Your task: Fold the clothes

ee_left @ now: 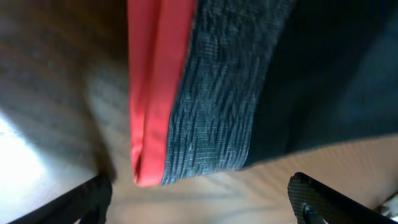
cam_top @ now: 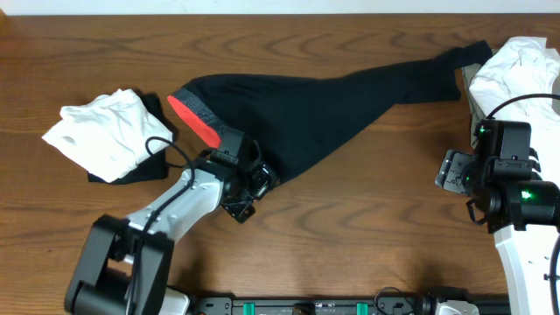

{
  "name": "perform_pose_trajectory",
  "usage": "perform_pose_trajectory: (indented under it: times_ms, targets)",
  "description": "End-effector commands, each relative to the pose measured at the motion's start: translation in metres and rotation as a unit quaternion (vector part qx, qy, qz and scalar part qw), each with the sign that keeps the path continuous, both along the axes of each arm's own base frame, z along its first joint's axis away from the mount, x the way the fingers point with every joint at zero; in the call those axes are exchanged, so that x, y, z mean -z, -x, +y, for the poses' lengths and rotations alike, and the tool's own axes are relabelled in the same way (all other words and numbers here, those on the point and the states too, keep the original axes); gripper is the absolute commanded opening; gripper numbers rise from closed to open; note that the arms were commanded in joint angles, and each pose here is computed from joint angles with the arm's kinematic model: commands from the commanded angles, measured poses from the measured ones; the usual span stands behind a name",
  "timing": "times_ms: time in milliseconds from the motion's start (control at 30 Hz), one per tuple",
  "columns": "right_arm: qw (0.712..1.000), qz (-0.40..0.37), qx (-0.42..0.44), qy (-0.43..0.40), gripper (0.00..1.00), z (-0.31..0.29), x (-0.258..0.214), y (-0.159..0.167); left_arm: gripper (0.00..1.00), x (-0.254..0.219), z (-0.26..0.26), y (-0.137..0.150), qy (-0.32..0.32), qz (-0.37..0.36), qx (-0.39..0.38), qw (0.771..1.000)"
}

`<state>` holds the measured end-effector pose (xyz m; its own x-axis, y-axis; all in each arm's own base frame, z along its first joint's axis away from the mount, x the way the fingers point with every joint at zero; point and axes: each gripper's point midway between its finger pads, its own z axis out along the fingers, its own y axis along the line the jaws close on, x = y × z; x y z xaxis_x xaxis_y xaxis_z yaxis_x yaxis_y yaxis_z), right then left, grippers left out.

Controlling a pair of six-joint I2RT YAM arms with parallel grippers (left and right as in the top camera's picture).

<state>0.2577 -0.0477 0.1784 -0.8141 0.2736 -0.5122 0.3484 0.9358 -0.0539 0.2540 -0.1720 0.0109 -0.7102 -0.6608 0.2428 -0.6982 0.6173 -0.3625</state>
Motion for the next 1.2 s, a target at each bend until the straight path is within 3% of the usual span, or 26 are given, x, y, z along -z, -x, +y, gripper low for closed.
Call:
perform_pose_trajectory:
  times_ms: [0, 200, 333, 567, 833, 1167]
  targets:
    - [1.0, -0.004, 0.006, 0.001, 0.77, -0.003, -0.002, -0.001, 0.93, 0.012, 0.001, -0.007, -0.006, 0.014, -0.048, 0.999]
    - [1.0, -0.003, 0.006, 0.001, 0.77, -0.003, -0.002, -0.001, 0.91, 0.03, 0.01, -0.021, -0.038, -0.001, -0.074, 0.997]
    - [1.0, -0.003, 0.006, 0.001, 0.77, -0.003, -0.002, -0.001, 0.79, 0.036, 0.02, -0.024, -0.067, -0.008, -0.082, 0.994]
    - [1.0, -0.003, 0.006, 0.001, 0.77, -0.003, -0.002, -0.001, 0.34, 0.038, 0.031, -0.028, -0.098, -0.021, -0.091, 0.991]
    - [1.0, -0.003, 0.006, 0.001, 0.77, -0.003, -0.002, -0.001, 0.06, 0.039, 0.038, -0.027, -0.123, -0.034, -0.055, 0.99]
    - [1.0, -0.007, 0.005, 0.001, 0.77, -0.003, -0.003, -0.002, 0.06, -0.023, 0.083, 0.012, -0.157, -0.049, 0.05, 0.985]
